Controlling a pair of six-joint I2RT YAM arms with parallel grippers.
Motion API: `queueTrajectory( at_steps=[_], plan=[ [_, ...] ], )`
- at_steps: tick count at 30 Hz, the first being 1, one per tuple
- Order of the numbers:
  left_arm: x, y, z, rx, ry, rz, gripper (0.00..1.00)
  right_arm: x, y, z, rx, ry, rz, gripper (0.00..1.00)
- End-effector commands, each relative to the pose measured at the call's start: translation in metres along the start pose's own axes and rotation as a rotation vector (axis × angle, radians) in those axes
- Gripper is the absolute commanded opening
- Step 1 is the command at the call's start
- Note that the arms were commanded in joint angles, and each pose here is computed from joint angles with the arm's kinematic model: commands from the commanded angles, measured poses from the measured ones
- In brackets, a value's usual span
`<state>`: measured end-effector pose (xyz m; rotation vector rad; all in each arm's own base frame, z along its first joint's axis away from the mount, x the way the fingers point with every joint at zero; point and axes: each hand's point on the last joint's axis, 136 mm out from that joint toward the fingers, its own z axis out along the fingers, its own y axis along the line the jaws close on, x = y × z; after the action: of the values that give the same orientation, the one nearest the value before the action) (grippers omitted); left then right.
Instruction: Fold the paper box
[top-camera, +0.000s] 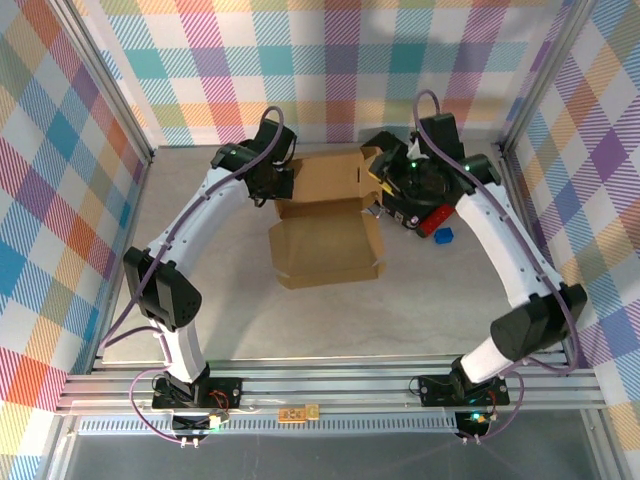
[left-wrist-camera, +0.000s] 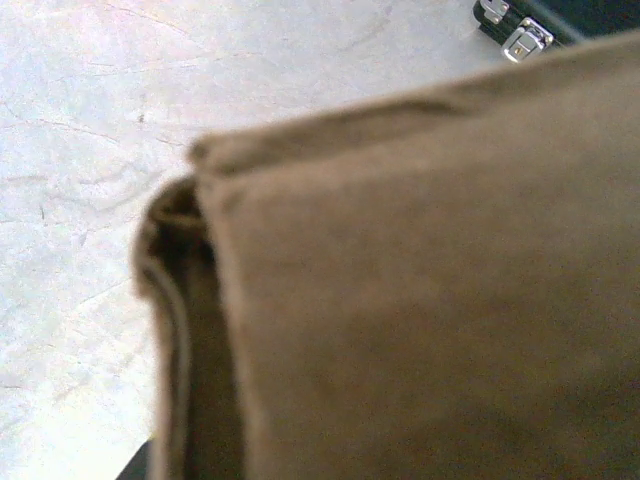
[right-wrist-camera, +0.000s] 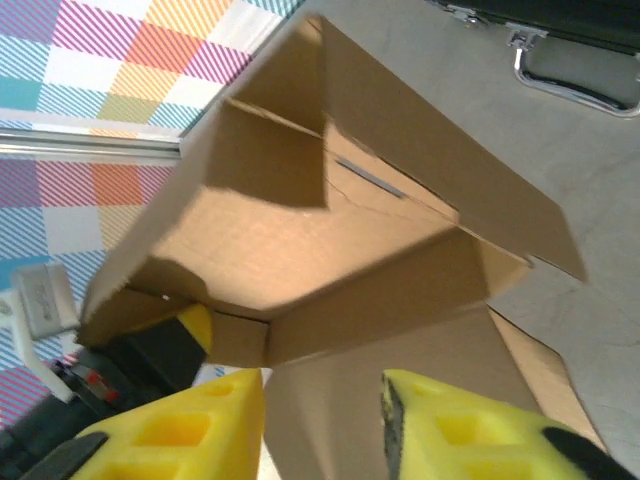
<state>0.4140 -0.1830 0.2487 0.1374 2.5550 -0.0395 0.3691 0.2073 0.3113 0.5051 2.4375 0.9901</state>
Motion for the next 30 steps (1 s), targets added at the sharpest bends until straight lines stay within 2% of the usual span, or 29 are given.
queueTrajectory(
  at_steps=[1, 7, 15, 19, 24, 25, 30],
  plan=[
    [-0.001, 0.003, -0.006, -0.020, 0.013, -0.005, 0.00, 0.010, -0.015, 0.027, 0.045, 0.016, -0.089, 0.35],
    [-0.003, 0.003, -0.009, -0.022, 0.023, -0.004, 0.00, 0.010, -0.030, 0.060, 0.142, 0.024, -0.164, 0.34],
    [0.000, 0.006, -0.011, -0.035, 0.032, -0.006, 0.00, -0.005, -0.056, 0.077, 0.288, -0.009, -0.234, 0.43],
    [0.000, 0.007, -0.012, -0.038, 0.034, -0.005, 0.00, -0.004, -0.063, 0.080, 0.304, -0.008, -0.237, 0.47],
    [-0.001, 0.006, -0.013, -0.034, 0.032, -0.006, 0.00, -0.001, -0.064, 0.091, 0.291, 0.019, -0.223, 0.46],
    [-0.001, 0.006, -0.013, -0.034, 0.033, -0.003, 0.00, -0.001, -0.062, 0.092, 0.283, 0.018, -0.222, 0.44],
    [-0.001, 0.006, -0.013, -0.033, 0.033, -0.007, 0.00, -0.002, -0.049, 0.093, 0.236, 0.025, -0.219, 0.20]
  ],
)
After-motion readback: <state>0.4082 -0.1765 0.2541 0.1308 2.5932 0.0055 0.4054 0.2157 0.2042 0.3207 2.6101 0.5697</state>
